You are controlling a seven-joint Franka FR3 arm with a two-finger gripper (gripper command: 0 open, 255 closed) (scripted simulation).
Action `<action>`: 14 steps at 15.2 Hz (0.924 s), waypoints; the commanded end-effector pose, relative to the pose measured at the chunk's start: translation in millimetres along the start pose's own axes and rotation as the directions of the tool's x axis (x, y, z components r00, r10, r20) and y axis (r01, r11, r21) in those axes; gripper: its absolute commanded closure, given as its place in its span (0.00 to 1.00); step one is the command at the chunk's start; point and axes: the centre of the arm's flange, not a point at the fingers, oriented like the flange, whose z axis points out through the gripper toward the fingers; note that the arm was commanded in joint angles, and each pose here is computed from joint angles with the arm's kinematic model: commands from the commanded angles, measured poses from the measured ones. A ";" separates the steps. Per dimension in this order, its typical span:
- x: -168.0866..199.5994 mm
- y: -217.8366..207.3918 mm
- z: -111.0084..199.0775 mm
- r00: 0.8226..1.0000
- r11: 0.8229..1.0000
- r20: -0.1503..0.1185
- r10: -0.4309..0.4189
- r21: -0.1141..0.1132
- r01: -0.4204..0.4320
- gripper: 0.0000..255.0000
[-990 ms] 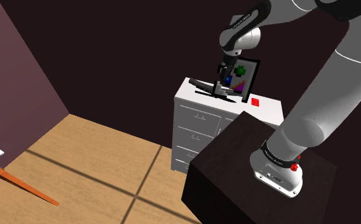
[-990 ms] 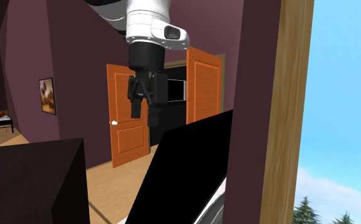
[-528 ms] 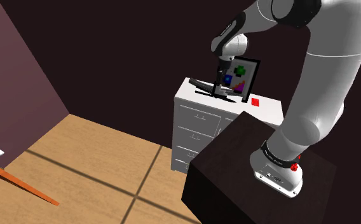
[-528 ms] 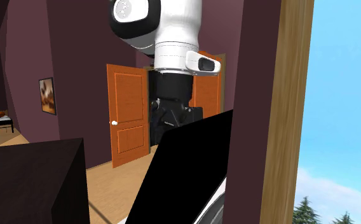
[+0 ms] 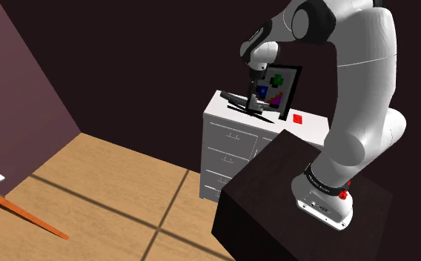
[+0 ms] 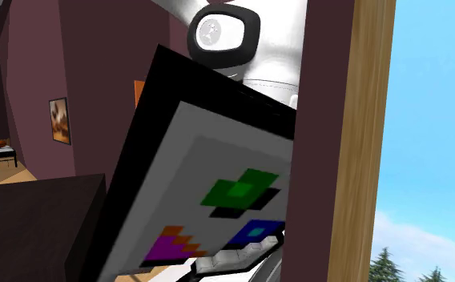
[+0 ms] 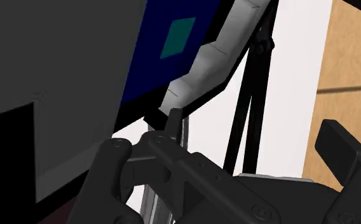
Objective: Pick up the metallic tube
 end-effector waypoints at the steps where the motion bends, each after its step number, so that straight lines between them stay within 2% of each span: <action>1: 16.8 29.7 50.3 0.999 0.993 -0.016 -0.041 -0.114 0.039 0.00; 10: 25.5 46.7 98.1 0.998 0.992 -0.017 -0.055 -0.114 0.053 0.00; 12: 25.4 46.6 98.1 0.998 0.992 -0.017 -0.055 -0.114 0.053 0.00; 13: 25.6 45.0 96.2 0.998 0.992 -0.017 -0.055 -0.114 0.053 1.00; 14: 25.4 45.2 95.7 0.998 0.992 -0.017 -0.055 -0.114 0.053 1.00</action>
